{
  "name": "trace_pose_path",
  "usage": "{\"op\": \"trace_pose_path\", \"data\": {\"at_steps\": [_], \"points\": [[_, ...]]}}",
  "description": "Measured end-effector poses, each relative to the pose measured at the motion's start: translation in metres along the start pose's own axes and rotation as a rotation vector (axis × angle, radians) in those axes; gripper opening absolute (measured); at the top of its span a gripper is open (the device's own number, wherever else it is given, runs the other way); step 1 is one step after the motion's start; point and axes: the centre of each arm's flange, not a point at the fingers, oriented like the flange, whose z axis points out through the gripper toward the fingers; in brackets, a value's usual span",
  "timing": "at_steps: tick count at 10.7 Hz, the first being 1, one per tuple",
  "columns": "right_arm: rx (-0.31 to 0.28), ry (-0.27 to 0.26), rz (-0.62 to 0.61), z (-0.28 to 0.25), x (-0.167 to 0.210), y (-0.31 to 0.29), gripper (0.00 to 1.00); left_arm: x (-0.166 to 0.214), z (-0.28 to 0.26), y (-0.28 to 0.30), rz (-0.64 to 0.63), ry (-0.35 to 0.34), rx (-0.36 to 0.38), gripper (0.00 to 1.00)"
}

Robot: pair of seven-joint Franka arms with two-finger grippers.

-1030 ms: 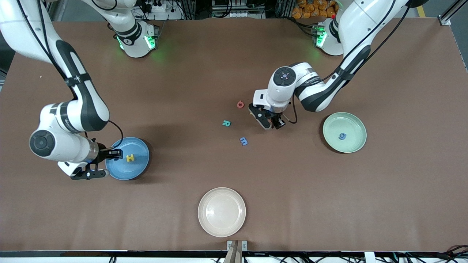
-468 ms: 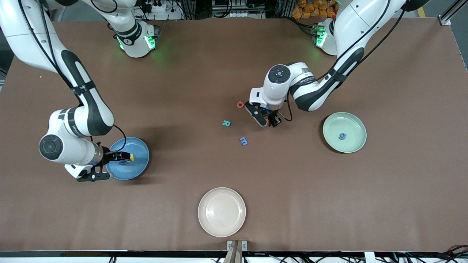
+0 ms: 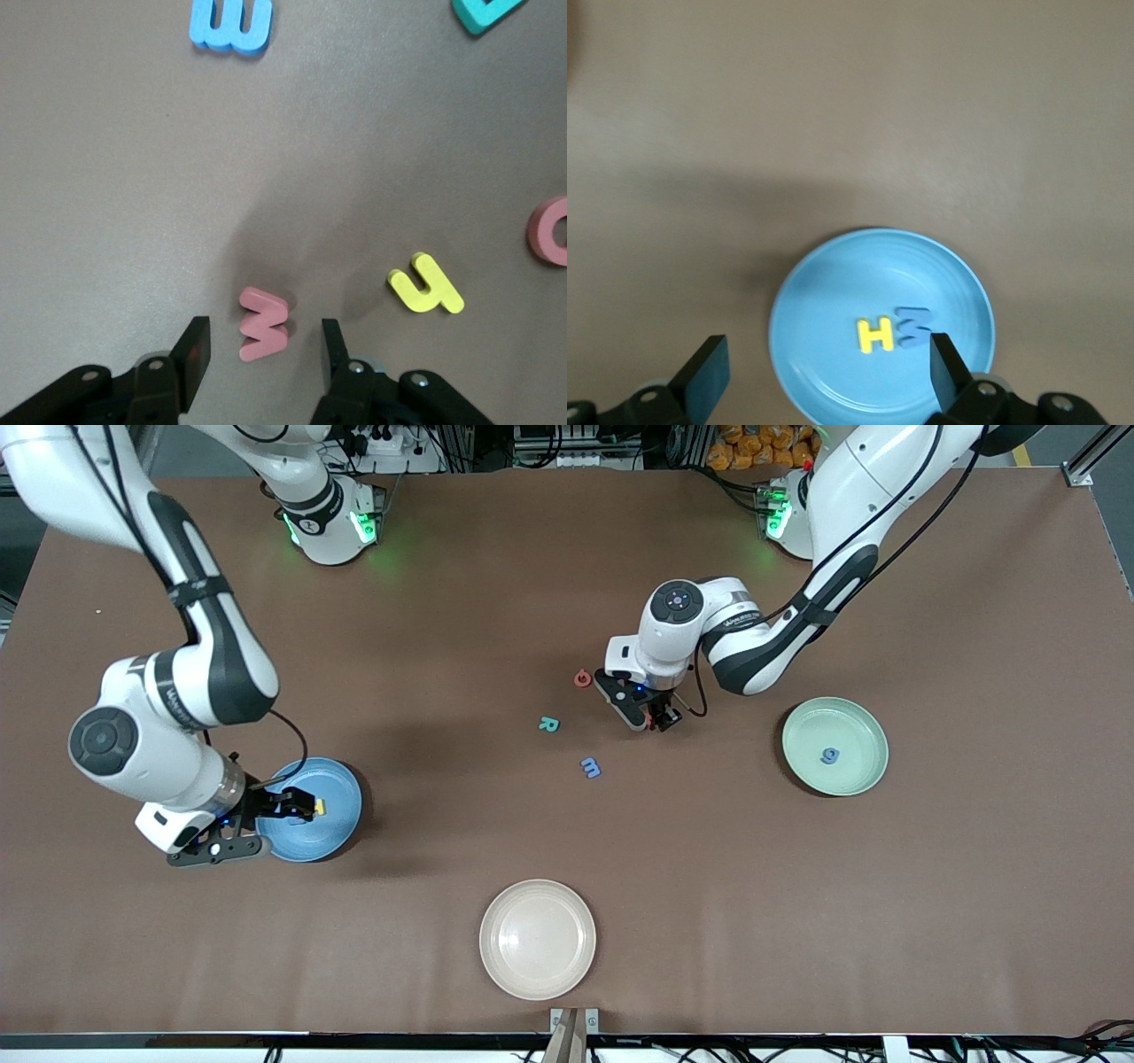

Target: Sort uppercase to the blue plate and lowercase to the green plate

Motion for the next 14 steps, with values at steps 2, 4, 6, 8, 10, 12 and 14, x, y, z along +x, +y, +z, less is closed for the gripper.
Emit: {"op": "trace_pose_path", "data": {"at_steps": [2,4,6,8,10,12,14], "points": [[-0.002,0.049,-0.024,-0.023,0.009,-0.017,1.00,-0.003,0.005,0.001,0.006,-0.005,0.003,0.59],[0.009,0.149,-0.067,-0.043,0.022,-0.047,1.00,-0.005,0.009,0.001,0.009,-0.005,0.019,0.59],[0.064,0.413,-0.151,-0.056,0.041,-0.116,1.00,-0.009,0.017,0.001,0.009,-0.008,0.032,0.59],[0.136,0.663,-0.183,-0.046,0.049,-0.157,1.00,-0.009,0.018,0.002,0.009,-0.004,0.030,0.59],[0.113,0.663,-0.146,-0.026,0.040,-0.122,1.00,-0.009,0.018,0.002,0.008,-0.003,0.030,0.57],[0.050,0.515,-0.108,-0.030,0.019,-0.074,1.00,-0.009,0.018,0.003,0.009,-0.002,0.028,0.53],[-0.009,0.321,-0.094,-0.068,-0.003,-0.058,1.00,-0.008,0.018,0.003,0.008,-0.001,0.029,0.46]]}}
